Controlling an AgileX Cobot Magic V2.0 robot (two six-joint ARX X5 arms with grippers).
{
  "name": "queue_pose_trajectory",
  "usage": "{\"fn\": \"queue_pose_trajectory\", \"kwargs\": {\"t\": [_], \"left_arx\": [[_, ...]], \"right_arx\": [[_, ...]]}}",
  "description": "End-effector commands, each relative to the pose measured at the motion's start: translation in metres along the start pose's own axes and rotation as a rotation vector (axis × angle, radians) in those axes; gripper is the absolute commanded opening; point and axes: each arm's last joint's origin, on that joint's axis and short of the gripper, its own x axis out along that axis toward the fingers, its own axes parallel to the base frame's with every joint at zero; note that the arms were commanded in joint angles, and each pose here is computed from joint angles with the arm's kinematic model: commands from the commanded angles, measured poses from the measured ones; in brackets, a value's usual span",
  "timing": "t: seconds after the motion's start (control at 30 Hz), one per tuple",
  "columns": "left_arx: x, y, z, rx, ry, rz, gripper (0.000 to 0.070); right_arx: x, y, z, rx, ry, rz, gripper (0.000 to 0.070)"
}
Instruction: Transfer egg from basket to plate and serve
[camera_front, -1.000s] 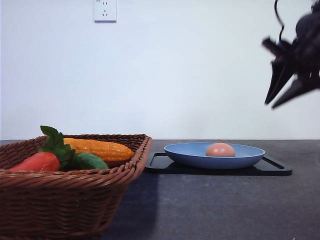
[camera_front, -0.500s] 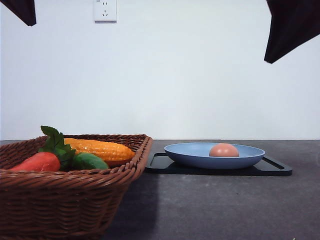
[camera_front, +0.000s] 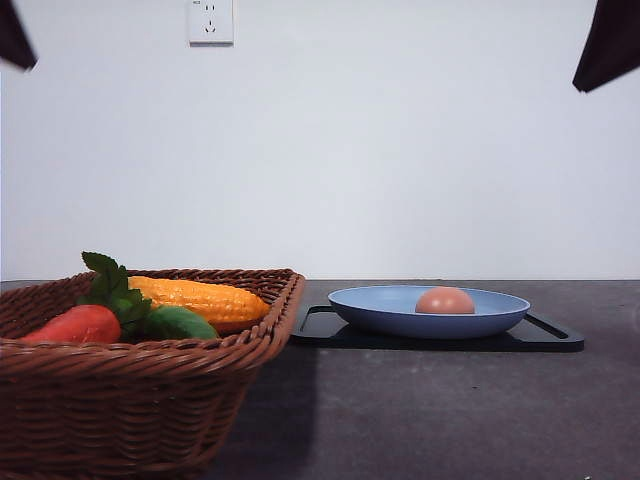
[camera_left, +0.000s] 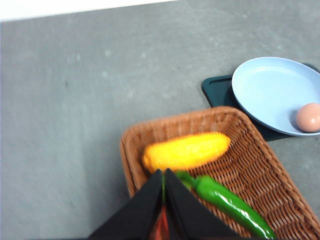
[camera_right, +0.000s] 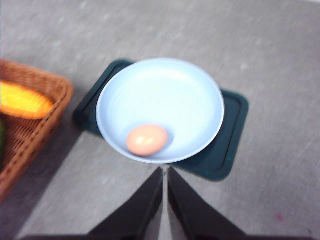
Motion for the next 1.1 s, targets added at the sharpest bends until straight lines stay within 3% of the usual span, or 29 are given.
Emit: {"fn": "queue_pose_trajectory", "kwargs": {"t": [0.0,0.23,0.33,0.83,0.97,1.07], "left_arx": [[0.001,0.001,-0.013,-0.082,-0.031,-0.013,0.0],[0.001,0.008,-0.054,-0.199,-0.1,-0.033,0.0],[0.0,0.008,-0.057,-0.216,-0.08,-0.028,0.0],[0.0,0.008,-0.055,-0.219,-0.095,-0.032,0.0],[-0.003,0.008,-0.056,-0.198,-0.099,-0.033,0.0],[-0.015,0.013,-0.056,-0.08,-0.163,0.011,0.0]], "right_arx": [[0.007,0.002,-0.01,0.009,-0.027,0.005,0.0],[0.031,0.003,-0.052,0.076,-0.167,0.044,0.0],[0.035,0.002,-0.059,0.109,-0.158,0.044,0.0],[0.034,0.002,-0.058,0.111,-0.169,0.047,0.0],[0.034,0.002,-0.058,0.111,-0.169,0.046,0.0],[0.034,0.002,-0.058,0.111,-0.169,0.047,0.0]]}}
